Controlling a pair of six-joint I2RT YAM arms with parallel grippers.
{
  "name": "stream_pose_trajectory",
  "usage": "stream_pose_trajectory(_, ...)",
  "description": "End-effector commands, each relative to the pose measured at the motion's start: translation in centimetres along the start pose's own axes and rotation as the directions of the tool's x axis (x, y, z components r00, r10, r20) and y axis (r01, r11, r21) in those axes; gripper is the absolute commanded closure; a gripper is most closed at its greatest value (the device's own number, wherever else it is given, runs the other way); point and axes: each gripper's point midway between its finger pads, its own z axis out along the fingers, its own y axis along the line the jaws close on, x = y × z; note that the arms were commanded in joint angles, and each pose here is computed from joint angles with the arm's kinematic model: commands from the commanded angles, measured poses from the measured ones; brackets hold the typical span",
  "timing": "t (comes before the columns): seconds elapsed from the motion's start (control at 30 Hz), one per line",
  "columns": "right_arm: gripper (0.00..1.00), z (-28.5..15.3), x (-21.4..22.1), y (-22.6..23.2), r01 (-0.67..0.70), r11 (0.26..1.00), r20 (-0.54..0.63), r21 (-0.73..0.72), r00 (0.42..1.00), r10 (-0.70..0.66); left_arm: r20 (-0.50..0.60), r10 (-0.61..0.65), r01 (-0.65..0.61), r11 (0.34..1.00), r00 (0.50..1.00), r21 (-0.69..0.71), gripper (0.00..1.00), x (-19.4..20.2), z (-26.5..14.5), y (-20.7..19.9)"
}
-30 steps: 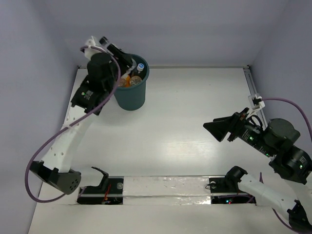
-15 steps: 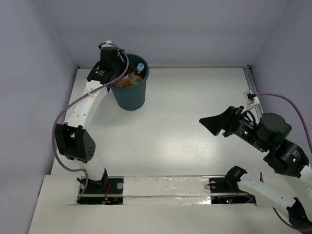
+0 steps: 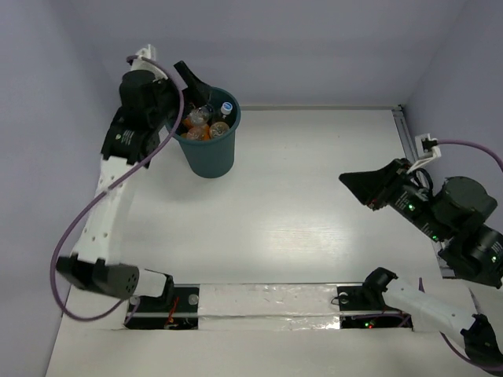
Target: Put the plastic bottles in the bin
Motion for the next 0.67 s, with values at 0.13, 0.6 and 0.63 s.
stream_pose_trajectory(0.13, 0.93, -6.9, -8.3, 2.0, 0.054, 0.998, 0.312, -0.023, 0.949, -0.044, 0.198, -0.055, 0.006, 0.971, 0.979, 0.237, 0.01, -4.9, -13.8, -5.6)
stream_pose_trajectory(0.6, 0.00, -10.5, -8.3, -3.3, -0.013, 0.990, 0.450, 0.140, 0.892, -0.052, 0.361, -0.088, 0.036, 0.988, 0.928, 0.150, 0.01, -5.4, -25.4, -2.7)
stream_pose_trajectory(0.63, 0.00, -10.3, -8.2, -3.4, -0.004, 0.989, 0.443, 0.146, 0.894, -0.061, 0.348, -0.095, 0.046, 0.988, 0.933, 0.147, 0.01, -5.0, -25.3, -2.5)
